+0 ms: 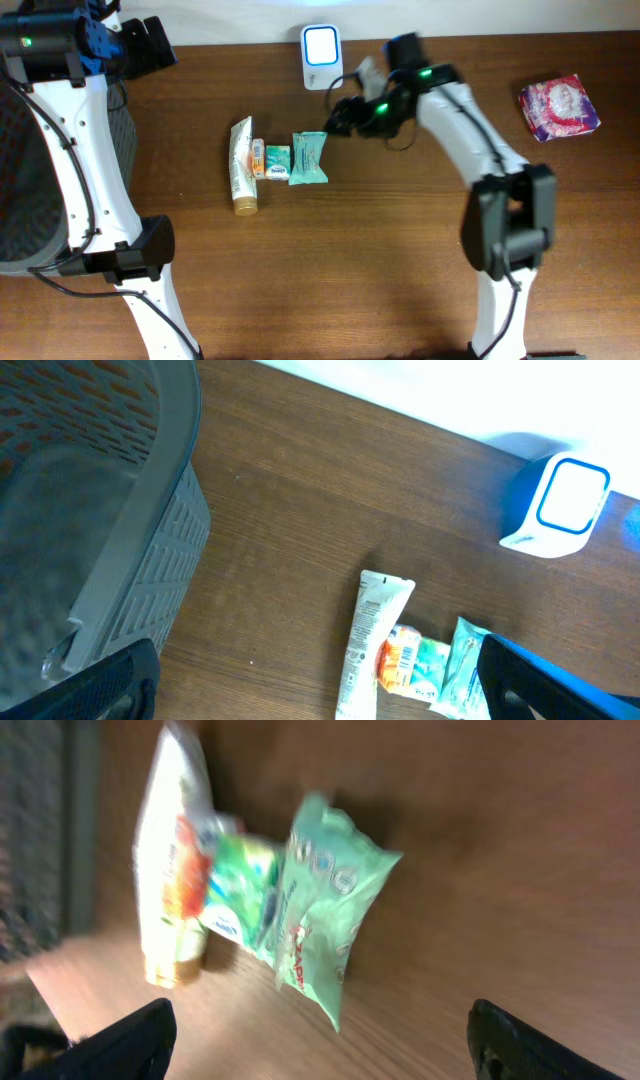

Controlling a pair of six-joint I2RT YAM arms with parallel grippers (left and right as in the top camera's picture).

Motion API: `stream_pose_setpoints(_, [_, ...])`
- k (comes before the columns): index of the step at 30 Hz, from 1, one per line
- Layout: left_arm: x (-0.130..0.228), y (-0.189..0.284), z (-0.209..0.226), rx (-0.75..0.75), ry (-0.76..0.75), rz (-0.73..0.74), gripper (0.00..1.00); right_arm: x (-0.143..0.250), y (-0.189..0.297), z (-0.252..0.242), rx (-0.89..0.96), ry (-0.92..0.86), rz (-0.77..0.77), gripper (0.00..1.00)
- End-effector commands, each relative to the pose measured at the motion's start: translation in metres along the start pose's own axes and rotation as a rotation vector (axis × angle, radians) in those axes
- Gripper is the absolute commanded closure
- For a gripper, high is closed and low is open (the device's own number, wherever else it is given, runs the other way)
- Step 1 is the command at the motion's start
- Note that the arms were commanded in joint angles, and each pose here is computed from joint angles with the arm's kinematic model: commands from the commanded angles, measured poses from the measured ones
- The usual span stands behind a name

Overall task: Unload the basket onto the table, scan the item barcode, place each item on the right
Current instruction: 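Carry the wipes pack right and drop it at the table's right side, then grasp the mint-green tissue pack with the right gripper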

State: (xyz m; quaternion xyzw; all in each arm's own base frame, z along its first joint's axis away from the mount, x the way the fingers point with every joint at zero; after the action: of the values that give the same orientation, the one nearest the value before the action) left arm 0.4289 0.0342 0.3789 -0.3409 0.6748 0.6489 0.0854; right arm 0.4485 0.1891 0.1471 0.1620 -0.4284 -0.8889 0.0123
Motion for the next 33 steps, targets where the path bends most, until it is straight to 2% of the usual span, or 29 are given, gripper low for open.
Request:
stream_pose_setpoints(1, [-0.002,0.012,0.002,0.0,-0.01,-0.029,0.01,0.021,-0.059,-0.003,0.005,-0.05,0.12,0.13])
stream_pose_setpoints(5, [-0.002,0.012,0.002,0.0,-0.01,-0.029,0.01,0.03,-0.089,-0.009,-0.014,-0.075,0.169,0.21])
stream_pose_setpoints(7, [-0.002,0.012,0.002,0.0,-0.01,-0.029,0.01,0.027,-0.096,-0.012,-0.02,-0.088,0.151,0.41])
stream_pose_setpoints(9, [-0.002,0.012,0.002,0.0,-0.01,-0.029,0.01,0.027,-0.101,-0.016,-0.021,-0.085,0.147,0.47])
stream_pose_setpoints(10, [-0.002,0.012,0.002,0.0,-0.01,-0.029,0.01,0.027,-0.104,-0.018,-0.021,-0.086,0.149,0.59])
stream_pose_setpoints(11, [-0.002,0.012,0.002,0.0,-0.01,-0.029,0.01,0.03,-0.109,-0.019,-0.018,-0.086,0.158,0.87])
stream_pose_setpoints(12, [-0.002,0.012,0.002,0.0,-0.01,-0.029,0.01,0.031,-0.11,-0.021,-0.003,-0.089,0.164,0.96])
stream_pose_setpoints(15, [-0.002,0.012,0.002,0.0,-0.01,-0.029,0.01,0.012,-0.07,-0.011,0.054,-0.076,0.116,0.96])
stream_pose_setpoints(17, [-0.002,0.012,0.002,0.0,-0.01,-0.029,0.01,0.005,-0.019,-0.021,0.426,-0.072,0.105,0.96])
stream_pose_setpoints(20, [-0.002,0.012,0.002,0.0,-0.01,-0.029,0.01,0.024,-0.01,-0.041,0.622,-0.087,0.19,0.96])
stream_pose_setpoints(24, [-0.002,0.012,0.002,0.0,-0.01,-0.029,0.01,0.034,-0.011,-0.054,0.691,-0.076,0.233,0.96])
stream_pose_setpoints(27, [-0.002,0.012,0.002,0.0,-0.01,-0.029,0.01,0.035,0.023,-0.071,1.11,-0.036,0.22,0.96])
stream_pose_setpoints(30, [-0.002,0.012,0.002,0.0,-0.01,-0.029,0.01,0.042,0.03,-0.076,1.202,-0.014,0.26,0.96])
stream_pose_setpoints(33, [-0.002,0.012,0.002,0.0,-0.01,-0.029,0.01,0.052,0.012,-0.065,1.099,-0.018,0.304,0.91])
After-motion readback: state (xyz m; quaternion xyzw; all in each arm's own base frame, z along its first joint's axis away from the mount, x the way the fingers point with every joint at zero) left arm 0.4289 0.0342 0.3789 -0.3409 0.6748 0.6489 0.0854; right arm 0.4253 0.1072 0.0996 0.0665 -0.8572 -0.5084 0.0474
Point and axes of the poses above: each gripper's point midway between its finger pads, its own y axis back along the fingers, its own z axis along the line the jaws close on, x = y × z, the point moved 6 cm from there along y, back along the fingers, and after that the axes turned 2 degrees about y, right-handed, at the moved point
